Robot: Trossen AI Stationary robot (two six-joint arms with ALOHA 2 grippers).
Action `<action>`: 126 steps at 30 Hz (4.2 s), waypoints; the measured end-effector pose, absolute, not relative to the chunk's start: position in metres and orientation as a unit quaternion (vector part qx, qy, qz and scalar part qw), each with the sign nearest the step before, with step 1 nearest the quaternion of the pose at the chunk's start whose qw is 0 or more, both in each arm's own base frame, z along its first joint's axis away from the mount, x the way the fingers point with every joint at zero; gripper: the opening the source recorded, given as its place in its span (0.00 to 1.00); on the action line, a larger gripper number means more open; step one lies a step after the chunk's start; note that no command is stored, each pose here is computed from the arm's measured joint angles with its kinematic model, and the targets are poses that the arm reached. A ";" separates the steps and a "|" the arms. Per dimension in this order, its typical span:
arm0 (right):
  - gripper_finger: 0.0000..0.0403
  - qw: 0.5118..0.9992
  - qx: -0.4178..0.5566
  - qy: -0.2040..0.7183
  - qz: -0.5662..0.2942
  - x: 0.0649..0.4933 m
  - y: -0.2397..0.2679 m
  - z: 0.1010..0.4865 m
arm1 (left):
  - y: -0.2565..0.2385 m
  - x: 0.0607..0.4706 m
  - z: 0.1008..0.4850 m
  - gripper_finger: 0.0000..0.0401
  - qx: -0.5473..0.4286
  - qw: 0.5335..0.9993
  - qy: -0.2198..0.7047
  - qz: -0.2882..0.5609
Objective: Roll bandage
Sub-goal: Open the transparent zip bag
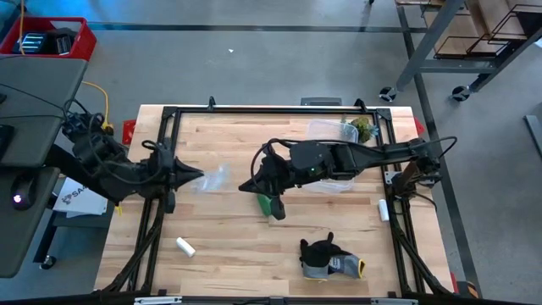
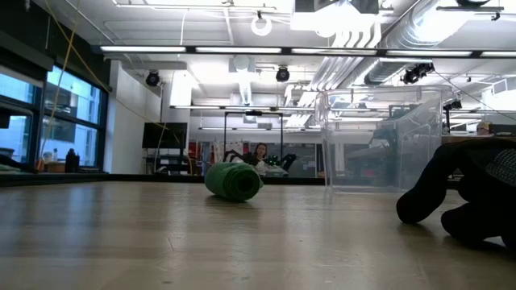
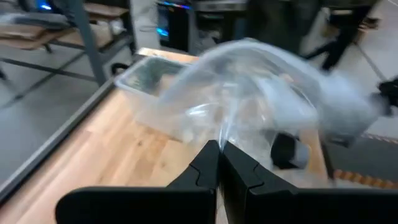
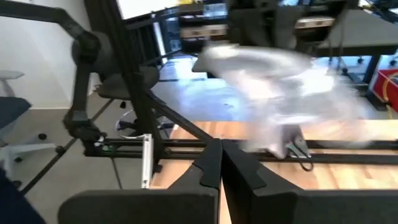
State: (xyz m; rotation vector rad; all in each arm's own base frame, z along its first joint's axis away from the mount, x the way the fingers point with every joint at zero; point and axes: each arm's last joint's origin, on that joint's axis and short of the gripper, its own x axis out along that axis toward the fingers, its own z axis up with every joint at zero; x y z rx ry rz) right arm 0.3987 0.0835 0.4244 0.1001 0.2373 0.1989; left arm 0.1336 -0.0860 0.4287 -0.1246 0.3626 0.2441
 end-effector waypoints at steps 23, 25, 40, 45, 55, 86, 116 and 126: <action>0.43 0.990 0.120 0.068 0.015 0.405 0.070 0.432 | -0.091 0.139 0.429 0.00 0.210 0.954 0.183 0.112; 0.46 0.992 0.107 0.068 0.016 0.405 0.070 0.432 | -0.092 0.141 0.429 0.00 0.228 0.949 0.186 0.109; 0.48 0.993 0.045 0.105 -0.016 0.404 0.066 0.423 | -0.088 0.170 0.427 0.00 0.241 0.939 0.192 0.153; 0.48 0.994 0.045 0.102 -0.015 0.404 0.066 0.424 | -0.085 0.174 0.429 0.00 0.224 0.944 0.182 0.161; 0.48 0.993 -0.002 0.099 -0.062 0.404 0.064 0.425 | -0.083 0.179 0.435 0.00 0.167 0.961 0.155 0.159; 0.00 0.994 -0.051 0.090 -0.031 0.398 0.069 0.431 | -0.077 0.150 0.422 0.20 0.034 0.969 0.232 0.081; 0.46 0.845 0.113 0.507 -0.125 0.332 0.097 0.337 | -0.084 0.250 0.307 0.26 0.040 0.871 0.480 -0.094; 0.46 0.826 0.232 0.495 -0.138 0.280 0.153 0.285 | -0.051 0.308 0.233 0.48 -0.031 0.795 0.589 -0.143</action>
